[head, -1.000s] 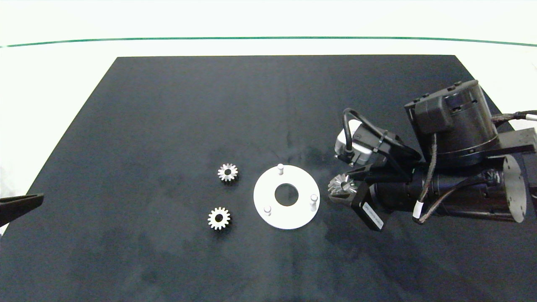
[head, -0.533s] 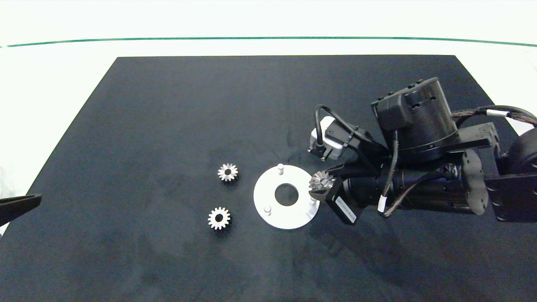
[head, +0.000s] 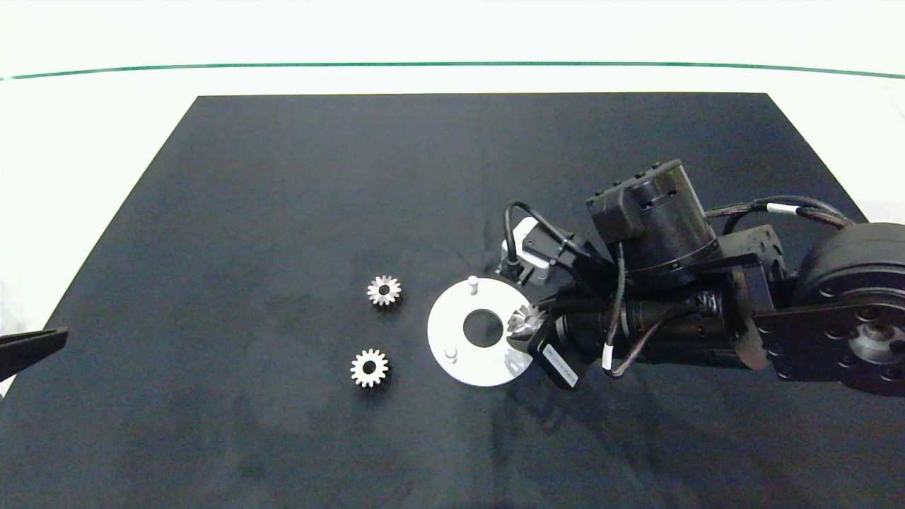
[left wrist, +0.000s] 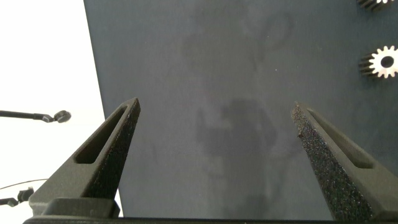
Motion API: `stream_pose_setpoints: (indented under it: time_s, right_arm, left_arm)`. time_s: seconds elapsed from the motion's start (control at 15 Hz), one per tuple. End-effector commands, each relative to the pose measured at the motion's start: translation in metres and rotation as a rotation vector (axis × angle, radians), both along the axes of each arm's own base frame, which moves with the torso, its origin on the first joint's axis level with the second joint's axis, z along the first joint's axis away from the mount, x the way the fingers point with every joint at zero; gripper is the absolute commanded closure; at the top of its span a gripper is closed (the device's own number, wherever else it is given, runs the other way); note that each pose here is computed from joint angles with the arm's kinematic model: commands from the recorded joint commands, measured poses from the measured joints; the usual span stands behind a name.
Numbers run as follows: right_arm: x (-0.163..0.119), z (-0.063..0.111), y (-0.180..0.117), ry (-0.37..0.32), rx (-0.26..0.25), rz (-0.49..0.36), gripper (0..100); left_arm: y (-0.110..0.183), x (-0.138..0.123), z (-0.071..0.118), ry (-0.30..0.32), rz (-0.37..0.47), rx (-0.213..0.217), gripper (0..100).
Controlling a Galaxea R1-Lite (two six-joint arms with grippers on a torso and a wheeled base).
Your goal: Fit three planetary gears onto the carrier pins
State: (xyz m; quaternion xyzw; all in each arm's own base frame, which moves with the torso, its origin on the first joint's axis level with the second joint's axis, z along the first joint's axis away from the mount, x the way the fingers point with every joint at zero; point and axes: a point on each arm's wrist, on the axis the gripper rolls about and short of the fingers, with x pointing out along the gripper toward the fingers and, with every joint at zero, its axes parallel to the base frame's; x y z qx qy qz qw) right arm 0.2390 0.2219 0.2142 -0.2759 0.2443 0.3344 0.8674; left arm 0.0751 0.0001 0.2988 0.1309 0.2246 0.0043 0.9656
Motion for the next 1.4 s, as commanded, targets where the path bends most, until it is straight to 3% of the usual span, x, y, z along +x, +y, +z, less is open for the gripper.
stream_pose_setpoints:
  time_s: [0.07,0.2,1.4]
  right_arm:
    - [0.0035,-0.0057,0.0016,0.01,-0.011,-0.002,75]
    - [0.0056,-0.0087,0.0022,0.017,-0.017,-0.005,75]
    - [0.0083,-0.0129,-0.0022,0.029,-0.026,-0.022,75]
  left_arm:
    - [-0.0001,-0.0014,-0.0004,0.0,-0.003,0.004,0]
    - [0.0001,-0.0038,-0.0012,-0.001,-0.014,0.03,0]
    - [0.0002,-0.0063,-0.0018,-0.005,-0.015,0.031,0]
